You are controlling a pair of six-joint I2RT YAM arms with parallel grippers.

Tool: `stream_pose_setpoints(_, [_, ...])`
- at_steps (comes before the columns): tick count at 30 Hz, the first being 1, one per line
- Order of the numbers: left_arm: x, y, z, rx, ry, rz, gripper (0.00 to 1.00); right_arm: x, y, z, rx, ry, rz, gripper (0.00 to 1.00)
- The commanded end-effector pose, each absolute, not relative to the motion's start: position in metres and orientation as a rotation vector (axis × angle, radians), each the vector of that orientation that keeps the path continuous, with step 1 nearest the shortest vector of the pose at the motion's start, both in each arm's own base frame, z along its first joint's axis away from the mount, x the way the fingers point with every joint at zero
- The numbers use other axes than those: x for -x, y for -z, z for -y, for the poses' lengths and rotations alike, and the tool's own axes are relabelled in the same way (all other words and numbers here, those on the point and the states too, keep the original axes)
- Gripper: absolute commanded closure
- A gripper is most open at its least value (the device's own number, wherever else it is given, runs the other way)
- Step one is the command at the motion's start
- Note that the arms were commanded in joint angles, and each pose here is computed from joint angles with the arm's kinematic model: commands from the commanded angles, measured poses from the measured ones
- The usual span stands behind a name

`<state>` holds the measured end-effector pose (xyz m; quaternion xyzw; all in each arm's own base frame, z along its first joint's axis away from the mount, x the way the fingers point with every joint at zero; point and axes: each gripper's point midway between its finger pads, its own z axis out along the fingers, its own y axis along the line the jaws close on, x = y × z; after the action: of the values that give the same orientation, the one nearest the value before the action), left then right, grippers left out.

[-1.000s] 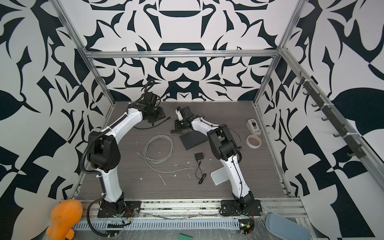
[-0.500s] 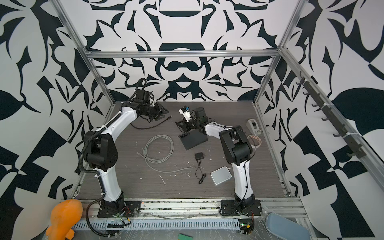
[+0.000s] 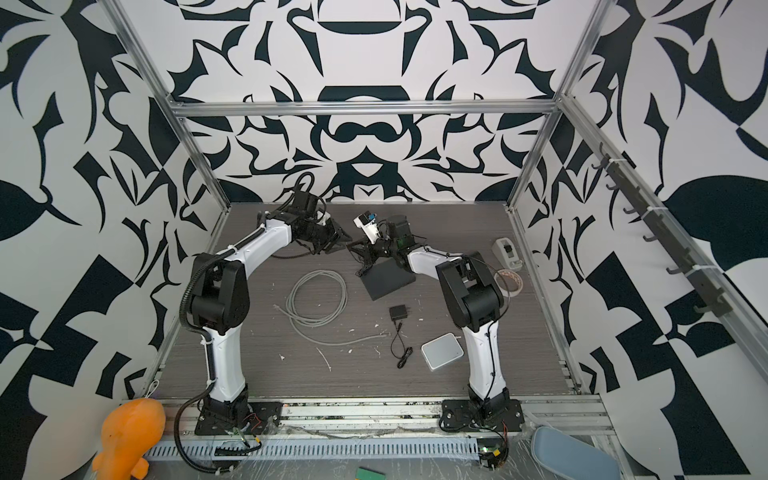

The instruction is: Insert the plug into the switch port

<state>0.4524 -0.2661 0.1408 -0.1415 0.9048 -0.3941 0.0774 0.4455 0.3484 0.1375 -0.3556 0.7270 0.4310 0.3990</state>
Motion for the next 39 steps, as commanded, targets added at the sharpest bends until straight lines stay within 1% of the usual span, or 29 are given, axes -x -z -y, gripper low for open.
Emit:
stream_pose_setpoints(1, [-0.447, -0.129, 0.264, 0.473, 1.161, -2.75, 0.64, -0.443, -0.164, -0.354, 0.925, -1.111, -1.749, 0.95])
stream_pose_setpoints(5, [-0.448, -0.126, 0.263, 0.482, 1.16, -2.753, 0.72, -0.442, -0.163, -0.354, 0.929, -1.114, -1.749, 0.95])
stream_pose_setpoints(8, [-0.448, -0.127, 0.263, 0.486, 1.162, -2.751, 0.73, -0.444, -0.16, -0.353, 0.919, -1.102, -1.759, 0.95])
stream_pose_setpoints(10, [-0.447, -0.127, 0.264, 0.483, 1.171, -2.751, 0.77, -0.444, -0.159, -0.353, 0.91, -1.102, -1.766, 0.95])
stream_pose_setpoints(17, [-0.447, -0.123, 0.263, 0.512, 1.17, -2.753, 0.89, -0.444, -0.16, -0.353, 0.881, -1.128, -1.749, 0.9])
stream_pose_setpoints(18, [-0.447, -0.123, 0.263, 0.514, 1.172, -2.751, 0.9, -0.443, -0.159, -0.353, 0.881, -1.128, -1.75, 0.88])
stream_pose_setpoints(20, [-0.447, -0.122, 0.261, 0.52, 1.167, -2.75, 0.92, -0.442, -0.161, -0.352, 0.877, -1.122, -1.748, 0.8])
stream_pose_setpoints(26, [-0.447, -0.125, 0.256, 0.525, 1.167, -2.738, 0.93, -0.445, -0.169, -0.323, 0.84, -1.062, -1.756, 0.67])
stream_pose_setpoints(31, [-0.447, -0.13, 0.26, 0.506, 1.187, -2.732, 0.93, -0.437, -0.149, -0.318, 1.007, -0.924, -1.837, 0.57])
stream_pose_setpoints(35, [-0.446, -0.13, 0.261, 0.502, 1.198, -2.734, 0.93, -0.437, -0.142, -0.322, 1.08, -0.825, -1.827, 0.55])
stream_pose_setpoints(39, [-0.447, -0.13, 0.265, 0.501, 1.209, -2.739, 0.93, -0.433, -0.137, -0.332, 1.167, -0.789, -1.817, 0.59])
